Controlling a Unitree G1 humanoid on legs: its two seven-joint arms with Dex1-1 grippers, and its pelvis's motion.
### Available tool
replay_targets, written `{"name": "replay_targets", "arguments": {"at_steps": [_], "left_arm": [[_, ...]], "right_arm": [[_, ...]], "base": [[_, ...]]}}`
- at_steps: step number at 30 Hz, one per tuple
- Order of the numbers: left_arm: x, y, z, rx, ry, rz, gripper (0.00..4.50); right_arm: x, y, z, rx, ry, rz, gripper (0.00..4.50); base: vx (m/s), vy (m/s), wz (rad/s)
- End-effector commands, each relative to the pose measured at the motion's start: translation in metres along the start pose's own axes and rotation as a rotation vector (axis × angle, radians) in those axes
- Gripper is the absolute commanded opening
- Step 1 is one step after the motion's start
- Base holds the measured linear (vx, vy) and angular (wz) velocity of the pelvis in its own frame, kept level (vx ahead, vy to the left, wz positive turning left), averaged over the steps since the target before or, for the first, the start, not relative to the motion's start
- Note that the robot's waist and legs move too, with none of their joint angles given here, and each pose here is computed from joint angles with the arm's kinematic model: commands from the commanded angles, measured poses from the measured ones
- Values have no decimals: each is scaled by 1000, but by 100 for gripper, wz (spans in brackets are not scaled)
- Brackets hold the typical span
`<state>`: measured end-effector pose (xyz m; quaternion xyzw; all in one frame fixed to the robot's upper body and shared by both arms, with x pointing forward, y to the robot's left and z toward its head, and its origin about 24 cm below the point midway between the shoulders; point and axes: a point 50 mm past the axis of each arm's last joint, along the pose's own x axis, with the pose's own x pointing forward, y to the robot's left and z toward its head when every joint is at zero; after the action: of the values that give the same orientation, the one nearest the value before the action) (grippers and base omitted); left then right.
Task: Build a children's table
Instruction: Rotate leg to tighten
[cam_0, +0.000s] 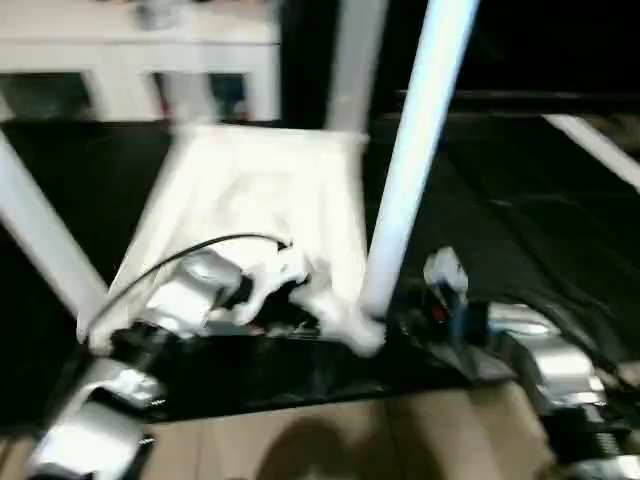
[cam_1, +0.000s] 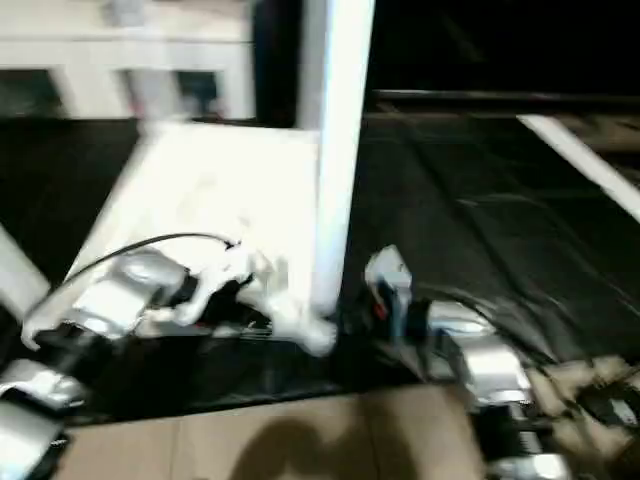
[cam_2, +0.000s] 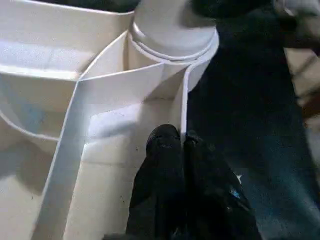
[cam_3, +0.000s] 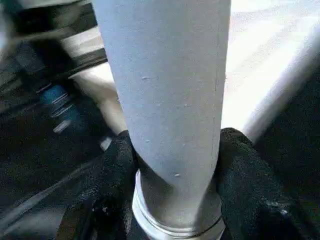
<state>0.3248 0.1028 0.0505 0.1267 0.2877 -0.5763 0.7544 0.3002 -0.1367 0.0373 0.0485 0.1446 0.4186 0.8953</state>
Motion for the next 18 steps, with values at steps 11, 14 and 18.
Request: {"name": "replay_targets", "arguments": {"at_steps": [11, 14, 18], "left_arm": [[38, -10, 49, -37, -172, 100, 0], [36, -11, 44, -26, -169, 89, 0], [29, -9, 34, 15, -140, 75, 0]], "right_arm": [[69, 40, 9, 23, 19, -65, 194], [66, 41, 8, 18, 19, -37, 264], [54, 34, 5, -2, 8, -14, 299]], "base": [[6, 0, 0], [0, 0, 0], [0, 0, 0]]}}
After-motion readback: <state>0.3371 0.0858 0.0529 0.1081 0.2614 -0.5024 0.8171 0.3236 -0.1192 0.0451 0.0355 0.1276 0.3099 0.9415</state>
